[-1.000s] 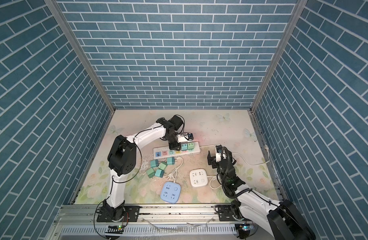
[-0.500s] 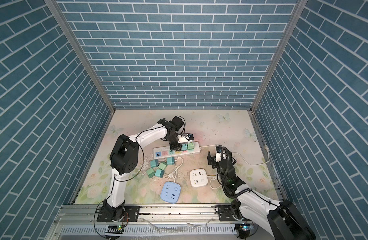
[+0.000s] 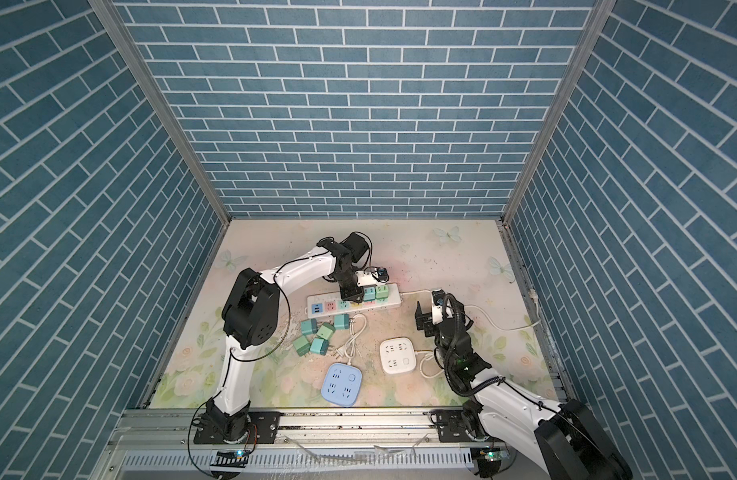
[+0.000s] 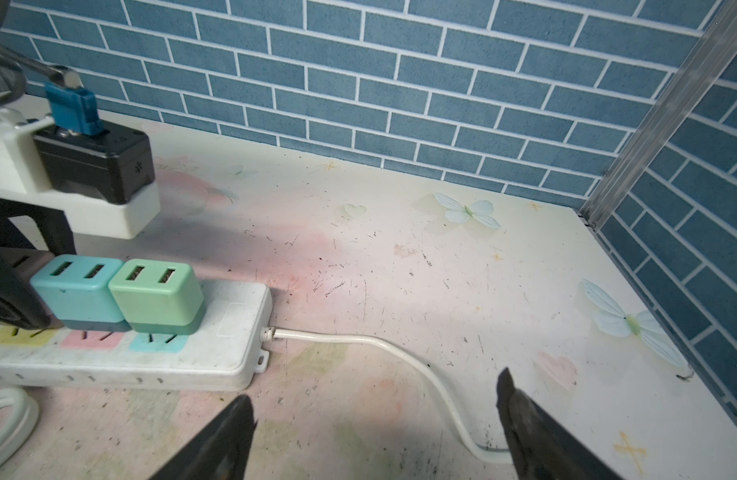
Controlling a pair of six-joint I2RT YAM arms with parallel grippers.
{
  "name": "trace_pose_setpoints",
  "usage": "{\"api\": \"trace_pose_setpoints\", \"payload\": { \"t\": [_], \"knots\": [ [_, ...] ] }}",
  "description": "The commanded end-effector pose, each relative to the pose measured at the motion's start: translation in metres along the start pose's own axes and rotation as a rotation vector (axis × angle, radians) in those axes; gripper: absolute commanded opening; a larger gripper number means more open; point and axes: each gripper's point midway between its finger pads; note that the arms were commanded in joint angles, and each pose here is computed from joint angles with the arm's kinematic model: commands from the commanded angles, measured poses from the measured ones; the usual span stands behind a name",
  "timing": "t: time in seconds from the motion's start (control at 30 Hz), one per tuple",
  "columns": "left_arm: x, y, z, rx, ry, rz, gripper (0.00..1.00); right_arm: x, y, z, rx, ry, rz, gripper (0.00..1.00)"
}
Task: Insert the plug
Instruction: 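Press the pink adapter down into the socket beside the teal adapter, then open the left gripper and raise it away from the strip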
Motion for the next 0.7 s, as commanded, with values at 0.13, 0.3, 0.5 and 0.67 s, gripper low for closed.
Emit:
{"api": "trace_pose_setpoints", "payload": {
  "t": [0.13,0.3,0.5,0.67],
  "knots": [
    [0.022,-0.012,0.034,0.055,0.096,0.002,0.01,-0.016,-0.001,0.004,0.002,-0.031,0.045,0.93],
    [0.013,-0.011,0.021,0.027,0.072,0.004,0.99,-0.016,-0.001,0.004,0.000,-0.030,0.046,0.93],
    [-0.010,-0.009,-0.032,-0.048,-0.039,0.009,0.99,-0.016,-0.002,0.004,0.001,-0.031,0.046,0.93],
    [-0.023,-0.011,-0.087,-0.151,-0.163,0.015,0.99,-0.016,-0.001,0.004,0.001,-0.031,0.047,0.94]
  ]
}}
Point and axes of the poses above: each gripper's point midway between its finger pads, its own z axis out along the fingers, its own y axis along the line the jaws close on, x = y × z, and after that the axes turned 5 degrees about -z, right-handed
